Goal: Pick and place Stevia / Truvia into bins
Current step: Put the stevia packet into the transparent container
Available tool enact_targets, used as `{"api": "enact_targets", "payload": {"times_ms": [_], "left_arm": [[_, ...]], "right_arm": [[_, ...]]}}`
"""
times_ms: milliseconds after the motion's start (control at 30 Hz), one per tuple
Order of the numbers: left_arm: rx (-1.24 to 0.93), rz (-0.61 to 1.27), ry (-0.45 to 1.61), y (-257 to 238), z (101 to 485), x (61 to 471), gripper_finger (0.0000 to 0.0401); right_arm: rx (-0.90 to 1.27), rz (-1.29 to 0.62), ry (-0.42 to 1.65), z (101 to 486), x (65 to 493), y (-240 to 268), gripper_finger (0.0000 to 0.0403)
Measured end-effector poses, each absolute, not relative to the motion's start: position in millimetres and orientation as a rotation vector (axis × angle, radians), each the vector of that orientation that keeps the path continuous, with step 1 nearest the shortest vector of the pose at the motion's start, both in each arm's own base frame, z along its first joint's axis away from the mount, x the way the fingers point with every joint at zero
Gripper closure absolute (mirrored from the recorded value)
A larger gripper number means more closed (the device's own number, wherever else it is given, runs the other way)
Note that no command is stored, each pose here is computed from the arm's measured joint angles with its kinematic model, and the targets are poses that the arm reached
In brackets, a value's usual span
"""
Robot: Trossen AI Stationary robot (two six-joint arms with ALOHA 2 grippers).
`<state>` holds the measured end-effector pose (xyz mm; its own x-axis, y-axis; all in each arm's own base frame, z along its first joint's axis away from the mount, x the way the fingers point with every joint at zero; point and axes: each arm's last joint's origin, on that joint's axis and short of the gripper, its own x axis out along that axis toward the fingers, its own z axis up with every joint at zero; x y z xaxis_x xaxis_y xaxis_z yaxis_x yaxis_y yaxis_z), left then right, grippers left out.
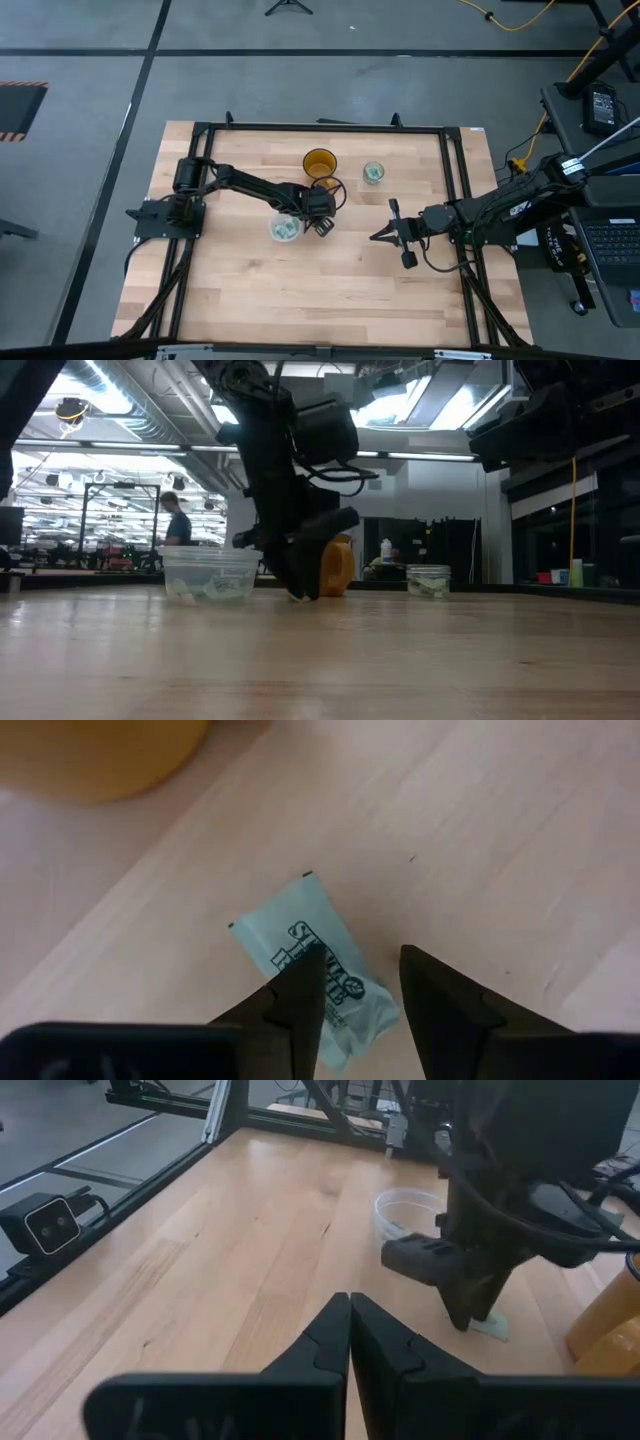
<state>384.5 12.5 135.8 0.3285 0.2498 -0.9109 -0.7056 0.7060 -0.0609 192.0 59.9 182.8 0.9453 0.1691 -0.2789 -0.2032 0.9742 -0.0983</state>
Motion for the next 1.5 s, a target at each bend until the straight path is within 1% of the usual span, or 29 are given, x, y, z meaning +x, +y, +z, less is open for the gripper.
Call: {"api": "enact_targets", "payload": {"times_ms": [100, 200, 267, 367, 433, 600, 767, 933, 1033, 1133, 1267, 1400, 1500], "left_arm": [[-0.489, 0.666, 1.092, 13, 131, 384, 0.0287], [-0.459, 0.646, 1.123, 13, 127, 383, 0.0309], [-0.451, 0.63, 1.136, 13, 126, 383, 0.033], [-0.436, 0.587, 1.153, 12, 126, 383, 0.0376], [-0.423, 0.569, 1.159, 12, 126, 383, 0.0392], [-0.385, 0.505, 1.183, 11, 127, 385, 0.0398], [-0.327, 0.405, 1.177, 5, 141, 392, 0.0399], [-0.292, 0.348, 1.092, -1, 176, 394, 0.0399], [-0.278, 0.349, 1.086, -5, 186, 389, 0.0399], [-0.273, 0.334, 1.055, -10, 204, 383, 0.0399], [-0.244, 0.331, 1.069, -19, 219, 371, 0.0399], [-0.183, 0.328, 1.072, -30, 242, 352, 0.0399], [-0.161, 0.37, 1.077, -39, 257, 337, 0.0399]], "right_arm": [[-0.126, 0.19, 0.272, 183, 192, 60, 0.0387], [-0.125, 0.19, 0.272, 183, 192, 60, 0.0387], [-0.125, 0.19, 0.272, 183, 192, 60, 0.0387], [-0.124, 0.19, 0.272, 183, 192, 60, 0.0387], [-0.125, 0.19, 0.272, 183, 192, 60, 0.0387], [-0.123, 0.19, 0.272, 183, 192, 60, 0.0387], [-0.124, 0.19, 0.273, 183, 192, 60, 0.0387], [-0.125, 0.19, 0.274, 183, 192, 60, 0.0387], [-0.125, 0.19, 0.275, 183, 192, 60, 0.0387], [-0.126, 0.191, 0.275, 183, 192, 60, 0.0387], [-0.126, 0.19, 0.274, 183, 192, 60, 0.0387], [-0.126, 0.191, 0.274, 183, 192, 60, 0.0387], [-0.126, 0.191, 0.274, 183, 192, 60, 0.0387]]}}
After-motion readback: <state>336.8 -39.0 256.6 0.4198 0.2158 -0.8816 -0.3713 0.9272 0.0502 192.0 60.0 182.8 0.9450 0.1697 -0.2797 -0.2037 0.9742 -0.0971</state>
